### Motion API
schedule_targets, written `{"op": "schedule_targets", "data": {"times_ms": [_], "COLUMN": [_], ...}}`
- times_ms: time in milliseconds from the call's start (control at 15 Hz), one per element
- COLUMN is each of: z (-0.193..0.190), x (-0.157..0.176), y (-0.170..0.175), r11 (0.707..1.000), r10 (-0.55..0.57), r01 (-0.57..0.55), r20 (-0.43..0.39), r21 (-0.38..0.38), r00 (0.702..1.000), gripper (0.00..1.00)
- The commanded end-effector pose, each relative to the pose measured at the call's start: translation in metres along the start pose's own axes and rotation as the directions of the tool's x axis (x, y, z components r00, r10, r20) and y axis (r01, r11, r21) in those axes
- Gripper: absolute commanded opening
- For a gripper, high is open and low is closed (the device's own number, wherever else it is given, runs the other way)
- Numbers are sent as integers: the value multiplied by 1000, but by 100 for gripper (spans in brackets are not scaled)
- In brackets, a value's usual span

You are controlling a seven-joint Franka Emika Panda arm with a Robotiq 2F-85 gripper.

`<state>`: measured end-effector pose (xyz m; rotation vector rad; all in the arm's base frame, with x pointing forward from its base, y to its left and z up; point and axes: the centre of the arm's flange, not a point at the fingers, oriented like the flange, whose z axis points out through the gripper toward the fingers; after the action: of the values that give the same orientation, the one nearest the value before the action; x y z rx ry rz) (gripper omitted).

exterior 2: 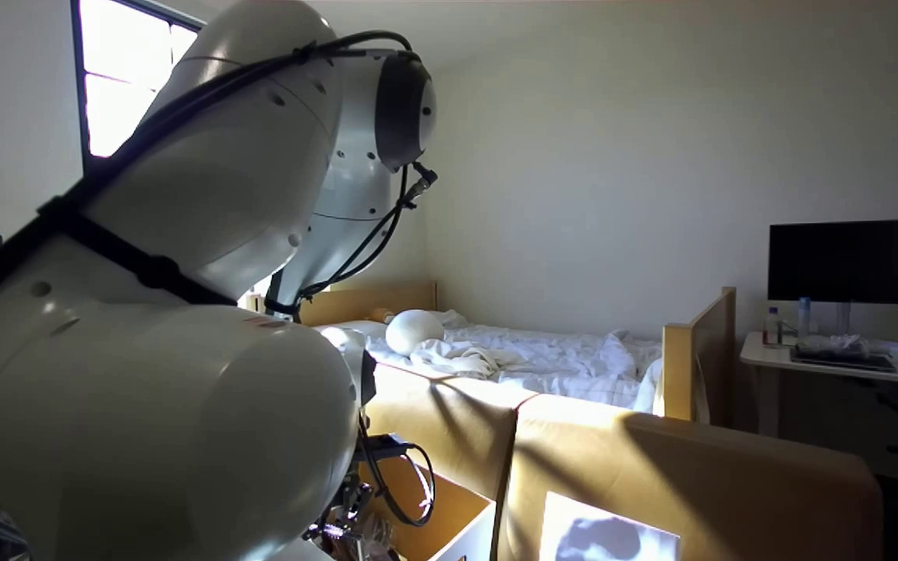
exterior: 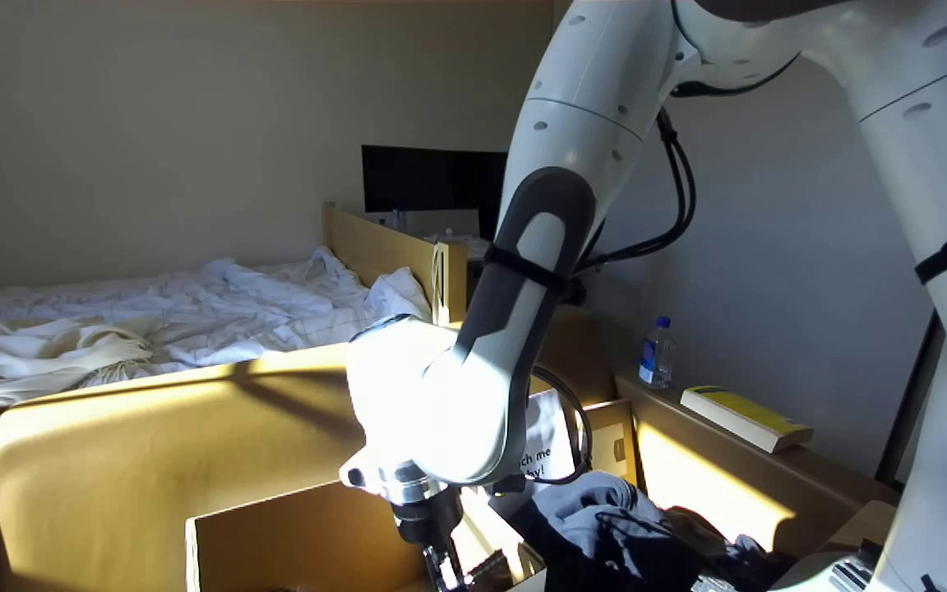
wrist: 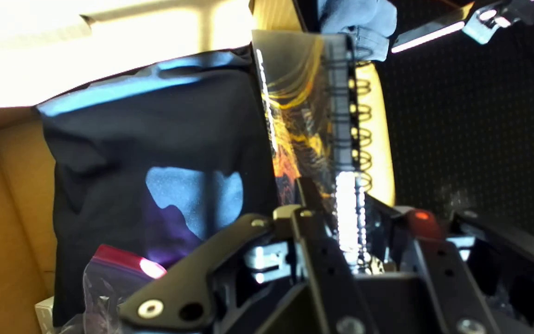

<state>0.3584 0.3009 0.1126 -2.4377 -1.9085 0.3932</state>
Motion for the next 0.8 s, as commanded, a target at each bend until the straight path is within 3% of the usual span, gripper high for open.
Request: {"op": "schedule_targets", "data": {"times_ms": [0, 267, 467, 733], "z": [-3, -39, -105, -183], "x": [-4, -1, -5, -38], "y": [-5, -1, 10, 37], "r11": [998, 999, 999, 970], "r10": [-1, 5, 20, 152], "r01": [1, -3, -22, -184], "r20": [-1, -47, -115, -192], "r21": [55, 44, -23, -161], "r00": [1000, 999, 993, 970], "gripper": [52, 76, 96, 100]}}
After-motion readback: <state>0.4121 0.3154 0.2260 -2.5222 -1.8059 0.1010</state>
